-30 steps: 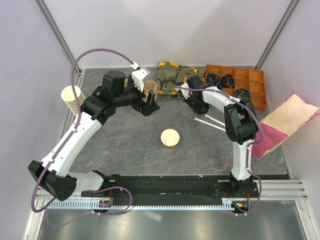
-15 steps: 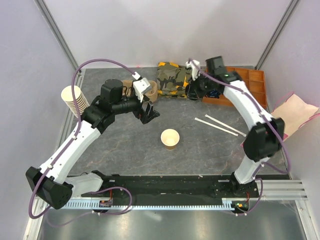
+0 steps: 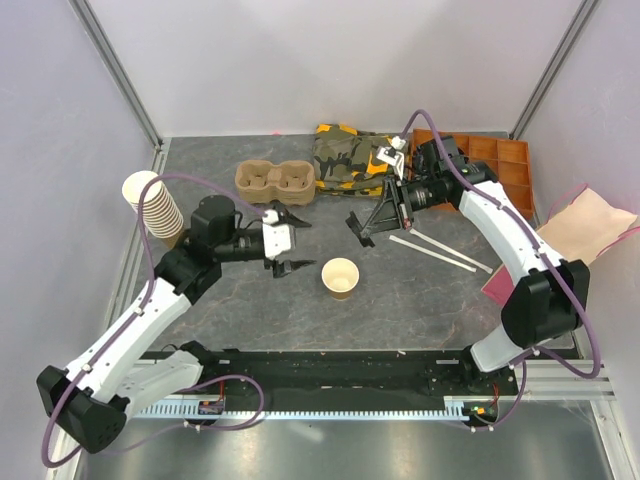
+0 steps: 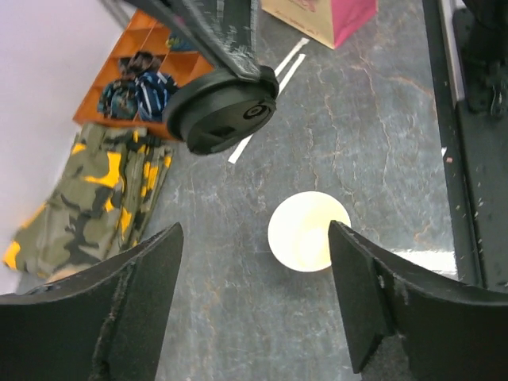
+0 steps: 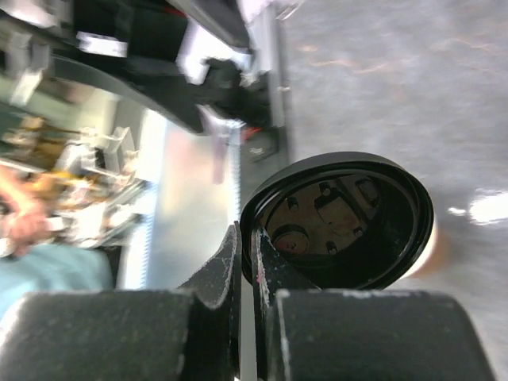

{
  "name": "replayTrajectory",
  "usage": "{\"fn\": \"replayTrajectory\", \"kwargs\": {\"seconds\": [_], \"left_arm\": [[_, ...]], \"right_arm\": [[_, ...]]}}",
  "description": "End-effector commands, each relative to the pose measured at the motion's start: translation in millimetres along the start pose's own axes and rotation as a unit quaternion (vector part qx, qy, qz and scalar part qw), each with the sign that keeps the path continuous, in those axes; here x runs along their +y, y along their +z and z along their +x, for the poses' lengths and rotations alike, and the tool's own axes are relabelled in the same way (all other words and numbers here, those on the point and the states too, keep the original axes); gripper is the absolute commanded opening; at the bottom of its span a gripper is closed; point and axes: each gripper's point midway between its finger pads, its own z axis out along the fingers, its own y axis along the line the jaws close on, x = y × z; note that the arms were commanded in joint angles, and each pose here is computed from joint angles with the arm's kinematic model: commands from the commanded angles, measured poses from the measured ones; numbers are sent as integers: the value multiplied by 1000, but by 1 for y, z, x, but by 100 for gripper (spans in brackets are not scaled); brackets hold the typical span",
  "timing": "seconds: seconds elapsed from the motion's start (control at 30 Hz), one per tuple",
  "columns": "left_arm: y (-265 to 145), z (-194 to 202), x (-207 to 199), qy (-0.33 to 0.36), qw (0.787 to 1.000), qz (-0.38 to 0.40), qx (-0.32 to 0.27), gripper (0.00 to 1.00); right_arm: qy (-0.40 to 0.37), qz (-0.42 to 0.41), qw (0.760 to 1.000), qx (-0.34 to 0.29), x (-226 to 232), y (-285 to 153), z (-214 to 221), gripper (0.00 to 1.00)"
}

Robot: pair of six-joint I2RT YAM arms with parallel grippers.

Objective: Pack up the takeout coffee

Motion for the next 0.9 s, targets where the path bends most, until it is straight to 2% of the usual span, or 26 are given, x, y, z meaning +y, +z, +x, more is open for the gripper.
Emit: {"fn": "replayTrajectory", "kwargs": {"seconds": [0.0, 0.1, 0.2, 0.27, 0.3, 0.4, 0.5, 0.57, 0.6, 0.67, 0.73, 0.83, 0.87], "left_arm": [[9, -17, -9, 166, 985, -11, -41, 76], [19, -22, -20, 249, 966, -27, -57, 70], [24, -36, -20, 265, 960, -43, -79, 62], [23, -44, -16, 234, 966, -57, -91, 56], [24, -45, -10, 218, 970, -70, -88, 50], [23, -51, -8, 149, 980, -82, -100, 44], [22, -51, -10, 123, 983, -87, -102, 45], [23, -52, -8, 137, 982, -88, -100, 52], [24, -52, -8, 141, 982, -85, -98, 61], [26, -57, -14, 151, 982, -59, -98, 66], [27, -50, -26, 142, 987, -17, -79, 66], [22, -60, -44, 145, 985, 45, -76, 64], [17, -55, -60, 130, 986, 88, -63, 64]], "right_arm": [[44, -113, 993, -3, 46, 3, -1, 0], [41, -121, 992, 6, 52, 8, 5, 0], [35, -131, 991, 15, 61, 14, 12, 0], [27, -134, 990, 18, 66, 15, 15, 0], [14, -135, 991, 17, 70, 14, 17, 0], [-2, -136, 991, 16, 75, 12, 21, 0], [5, -136, 991, 18, 75, 13, 24, 0], [7, -140, 990, 22, 75, 15, 27, 0], [6, -141, 990, 24, 75, 17, 28, 0], [3, -145, 989, 35, 77, 22, 34, 0], [-9, -133, 990, 53, 74, 28, 43, 0], [-24, -113, 990, 85, 70, 35, 62, 0], [-23, -111, 989, 92, 71, 36, 67, 0]]}}
